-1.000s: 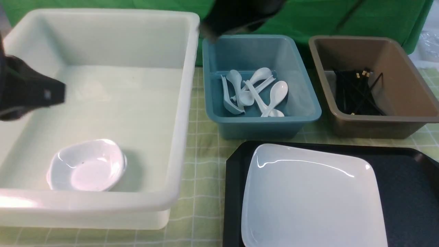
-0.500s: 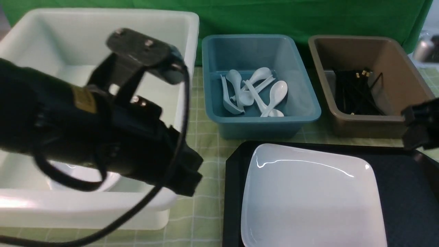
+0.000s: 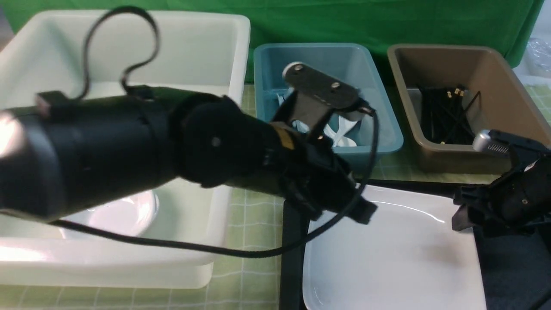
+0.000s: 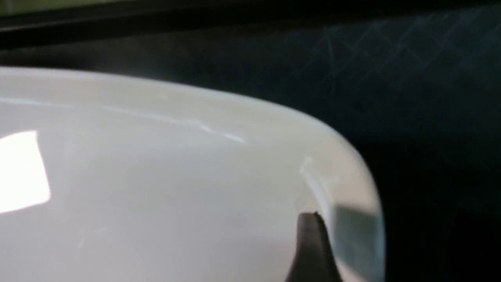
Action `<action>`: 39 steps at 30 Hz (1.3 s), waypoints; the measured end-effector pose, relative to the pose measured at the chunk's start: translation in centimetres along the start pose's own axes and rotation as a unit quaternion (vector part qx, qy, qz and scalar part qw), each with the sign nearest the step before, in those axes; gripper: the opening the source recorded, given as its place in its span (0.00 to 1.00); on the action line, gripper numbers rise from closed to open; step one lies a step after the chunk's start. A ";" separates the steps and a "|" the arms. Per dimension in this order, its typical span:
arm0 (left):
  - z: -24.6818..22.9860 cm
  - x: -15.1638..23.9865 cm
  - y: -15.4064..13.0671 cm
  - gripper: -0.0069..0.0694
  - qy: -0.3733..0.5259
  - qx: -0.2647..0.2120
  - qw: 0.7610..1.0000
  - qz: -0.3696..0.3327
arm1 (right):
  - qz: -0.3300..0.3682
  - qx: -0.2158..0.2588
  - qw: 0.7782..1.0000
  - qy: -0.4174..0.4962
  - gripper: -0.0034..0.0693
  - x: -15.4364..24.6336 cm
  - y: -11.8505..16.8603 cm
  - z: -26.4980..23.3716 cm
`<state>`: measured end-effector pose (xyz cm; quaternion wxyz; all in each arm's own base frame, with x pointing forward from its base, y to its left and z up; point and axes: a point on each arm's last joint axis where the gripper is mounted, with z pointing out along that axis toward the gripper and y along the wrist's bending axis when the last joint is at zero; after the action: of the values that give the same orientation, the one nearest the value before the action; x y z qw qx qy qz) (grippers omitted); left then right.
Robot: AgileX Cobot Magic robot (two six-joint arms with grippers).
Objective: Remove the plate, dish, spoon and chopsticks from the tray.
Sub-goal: Use the right arm to grab a plate from the dinner plate, then use the right arm to put the plate into the large storage box on the left
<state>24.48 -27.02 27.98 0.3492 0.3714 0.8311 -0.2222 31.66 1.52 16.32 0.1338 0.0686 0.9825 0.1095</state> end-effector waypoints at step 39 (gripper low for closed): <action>-11.8 -1.5 12.6 0.09 0.026 -0.171 0.979 -0.109 | -0.135 -0.072 0.979 -0.137 0.12 1.7 3.7 -14.4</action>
<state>29.98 -12.41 35.50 0.3592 0.2195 0.9011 -0.1035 26.44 2.58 30.34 0.2856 -0.0604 0.9445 0.1505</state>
